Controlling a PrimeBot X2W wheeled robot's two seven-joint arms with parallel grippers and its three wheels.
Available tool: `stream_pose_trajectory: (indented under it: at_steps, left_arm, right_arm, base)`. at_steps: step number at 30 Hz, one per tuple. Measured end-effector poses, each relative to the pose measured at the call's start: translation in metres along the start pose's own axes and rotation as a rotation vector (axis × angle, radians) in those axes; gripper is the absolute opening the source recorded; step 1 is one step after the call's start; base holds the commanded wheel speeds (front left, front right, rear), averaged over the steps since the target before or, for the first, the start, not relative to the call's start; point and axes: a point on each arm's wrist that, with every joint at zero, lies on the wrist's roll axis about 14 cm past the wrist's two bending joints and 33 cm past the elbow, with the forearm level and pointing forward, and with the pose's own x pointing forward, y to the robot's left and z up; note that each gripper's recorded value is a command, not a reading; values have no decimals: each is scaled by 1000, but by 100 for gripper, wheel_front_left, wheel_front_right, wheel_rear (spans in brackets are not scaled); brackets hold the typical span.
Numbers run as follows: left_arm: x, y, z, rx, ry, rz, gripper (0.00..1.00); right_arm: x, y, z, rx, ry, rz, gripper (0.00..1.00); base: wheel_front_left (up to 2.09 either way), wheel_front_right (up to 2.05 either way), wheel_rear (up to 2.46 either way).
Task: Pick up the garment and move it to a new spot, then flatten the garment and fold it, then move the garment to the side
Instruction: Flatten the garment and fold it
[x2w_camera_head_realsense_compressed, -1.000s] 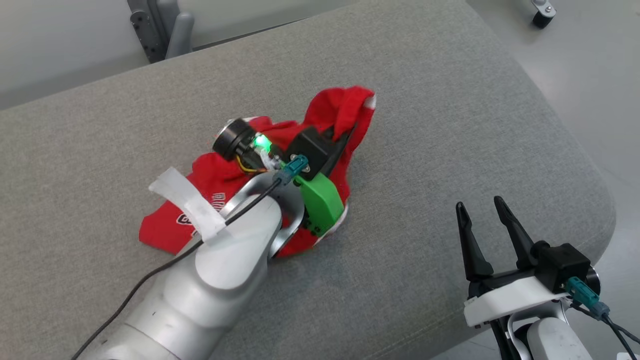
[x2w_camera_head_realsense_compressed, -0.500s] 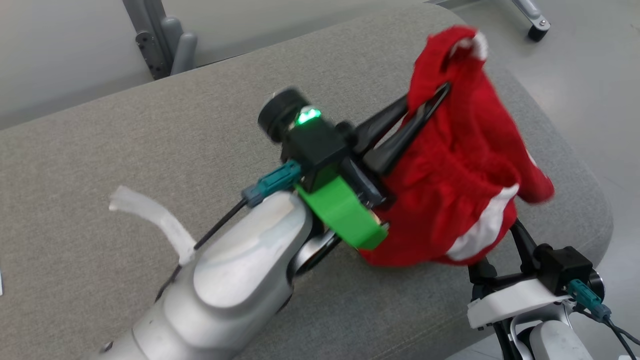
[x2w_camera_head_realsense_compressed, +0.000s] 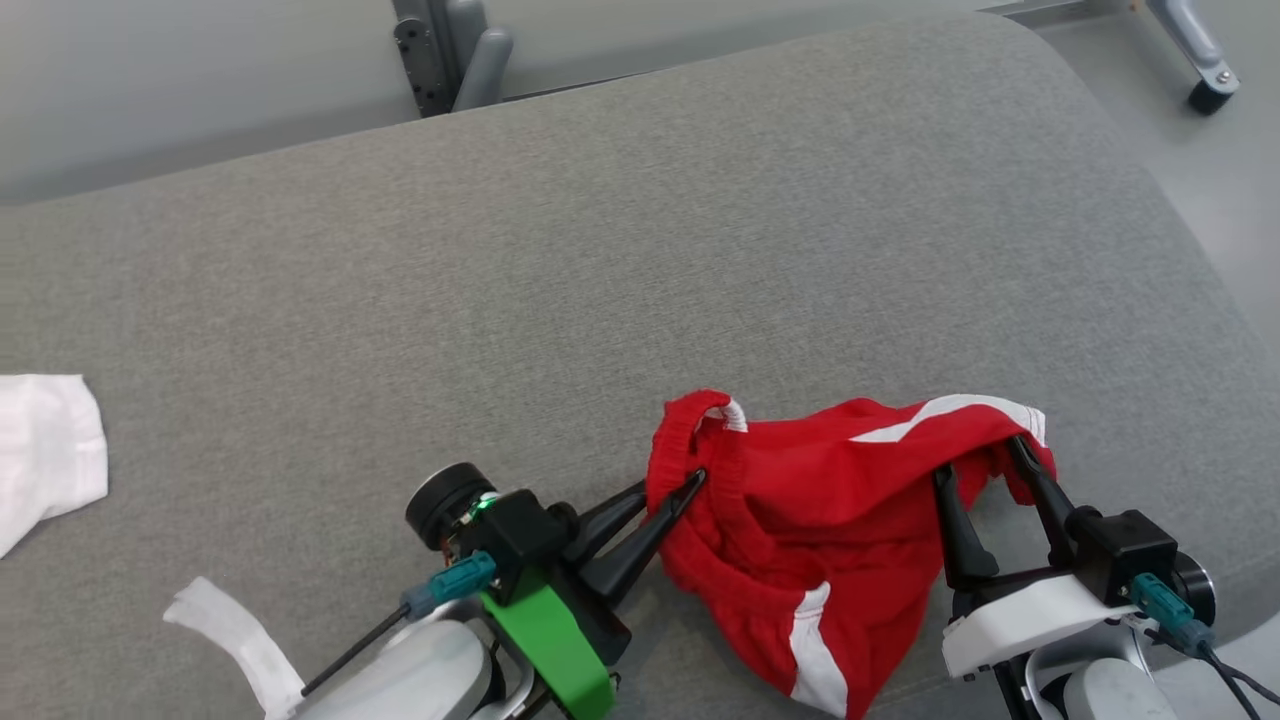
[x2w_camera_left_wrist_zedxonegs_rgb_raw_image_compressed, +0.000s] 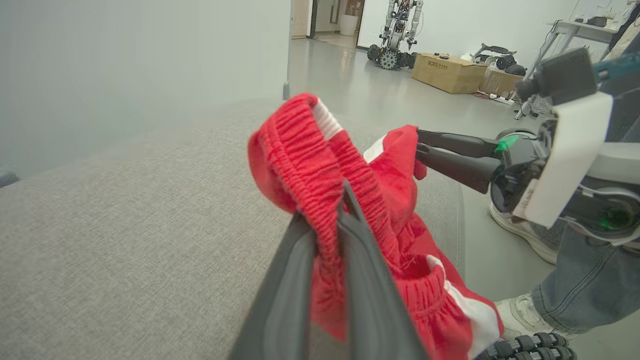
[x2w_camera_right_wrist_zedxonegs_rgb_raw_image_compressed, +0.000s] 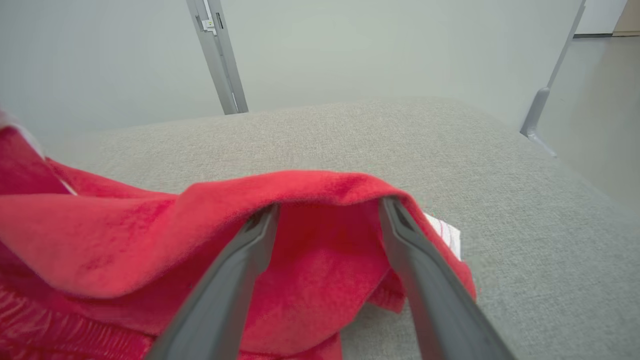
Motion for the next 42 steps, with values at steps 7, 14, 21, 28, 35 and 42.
stream_pose_trajectory:
  at_steps: [7, 14, 21, 28, 35, 42]
  left_arm:
    - [-37, 22, -14, -2, 38, 133, 100]
    - [-87, 58, -35, -49, 88, 362, 100]
    - [-132, 87, -3, -137, -115, 651, 100]
    - [-132, 79, 11, -118, -182, 685, 100]
    - [-139, 80, 5, -134, -192, 749, 100]
    - [-140, 79, 0, -127, -177, 784, 100]
  right_arm:
    - [14, 29, -8, -1, 19, 92, 100]
    - [14, 56, -14, 2, 35, 176, 100]
    - [1, 62, 1, -23, -14, 201, 100]
    - [-8, 60, 17, -48, -64, 204, 100]
    - [-17, 52, 31, -64, -110, 185, 100]
    - [-27, 40, 39, -72, -137, 148, 100]
  base:
    - [0, 0, 0]
    - [0, 0, 0]
    - [0, 0, 0]
    - [0, 0, 0]
    - [0, 0, 0]
    - [0, 0, 0]
